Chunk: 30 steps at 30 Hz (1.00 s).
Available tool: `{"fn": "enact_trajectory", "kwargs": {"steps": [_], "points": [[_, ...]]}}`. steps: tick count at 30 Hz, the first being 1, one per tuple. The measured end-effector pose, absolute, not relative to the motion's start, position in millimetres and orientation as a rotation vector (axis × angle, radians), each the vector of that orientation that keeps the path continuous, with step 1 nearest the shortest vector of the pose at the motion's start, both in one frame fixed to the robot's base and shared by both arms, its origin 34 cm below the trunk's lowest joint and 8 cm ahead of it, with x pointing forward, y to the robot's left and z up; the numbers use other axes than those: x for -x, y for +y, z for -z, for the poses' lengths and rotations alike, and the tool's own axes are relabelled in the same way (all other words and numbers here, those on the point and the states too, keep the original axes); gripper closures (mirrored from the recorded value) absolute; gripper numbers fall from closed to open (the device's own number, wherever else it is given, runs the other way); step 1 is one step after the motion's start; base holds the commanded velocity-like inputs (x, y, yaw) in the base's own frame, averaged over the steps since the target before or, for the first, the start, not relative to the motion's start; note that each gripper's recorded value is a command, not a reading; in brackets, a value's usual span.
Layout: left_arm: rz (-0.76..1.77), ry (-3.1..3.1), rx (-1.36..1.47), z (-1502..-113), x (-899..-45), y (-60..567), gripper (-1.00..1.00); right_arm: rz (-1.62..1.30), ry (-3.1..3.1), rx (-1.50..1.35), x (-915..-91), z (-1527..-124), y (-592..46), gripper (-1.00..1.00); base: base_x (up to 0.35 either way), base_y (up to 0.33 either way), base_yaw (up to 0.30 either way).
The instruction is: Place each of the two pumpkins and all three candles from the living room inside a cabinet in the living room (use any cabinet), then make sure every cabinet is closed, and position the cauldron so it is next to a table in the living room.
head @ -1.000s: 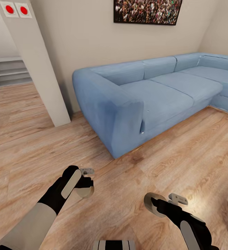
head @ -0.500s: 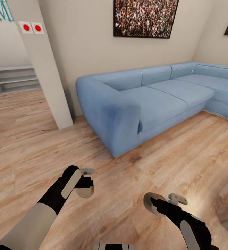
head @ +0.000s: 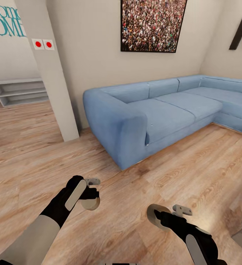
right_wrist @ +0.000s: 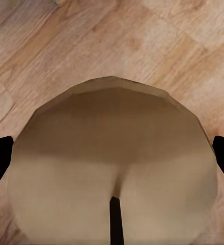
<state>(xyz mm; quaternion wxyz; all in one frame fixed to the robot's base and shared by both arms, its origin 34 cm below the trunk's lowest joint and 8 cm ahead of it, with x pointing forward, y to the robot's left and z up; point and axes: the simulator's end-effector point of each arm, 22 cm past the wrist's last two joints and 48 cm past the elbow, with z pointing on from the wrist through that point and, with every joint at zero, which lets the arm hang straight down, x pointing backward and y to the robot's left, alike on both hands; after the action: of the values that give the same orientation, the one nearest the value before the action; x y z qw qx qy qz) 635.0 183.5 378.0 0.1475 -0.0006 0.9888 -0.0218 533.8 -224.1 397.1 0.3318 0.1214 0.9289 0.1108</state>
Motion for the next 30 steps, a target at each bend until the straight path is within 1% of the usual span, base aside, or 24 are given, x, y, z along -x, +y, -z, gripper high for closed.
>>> {"fn": "enact_trajectory", "kwargs": {"steps": [10, 23, 26, 30], "points": [[0.06, 2.803, 0.0, -401.9, -640.0, 183.8, 1.0, -0.289, 2.394, -0.301, -536.8, -415.7, -223.4, 1.0, -0.02, 0.0, 0.0], [0.065, 2.768, 0.0, -432.0, -645.8, 182.9, 1.0, -0.299, 2.358, -0.294, -542.3, -442.2, -222.0, 1.0, -0.292, 0.051, 0.0], [0.065, 2.768, 0.0, -439.2, -647.7, 183.1, 1.0, -0.301, 2.357, -0.295, -544.2, -449.6, -221.8, 1.0, -0.097, 0.013, -0.117], [0.07, 2.765, 0.001, -449.7, -650.4, 182.3, 1.0, -0.301, 2.355, -0.295, -546.7, -459.4, -222.1, 1.0, -0.025, 0.003, -0.226]]}}
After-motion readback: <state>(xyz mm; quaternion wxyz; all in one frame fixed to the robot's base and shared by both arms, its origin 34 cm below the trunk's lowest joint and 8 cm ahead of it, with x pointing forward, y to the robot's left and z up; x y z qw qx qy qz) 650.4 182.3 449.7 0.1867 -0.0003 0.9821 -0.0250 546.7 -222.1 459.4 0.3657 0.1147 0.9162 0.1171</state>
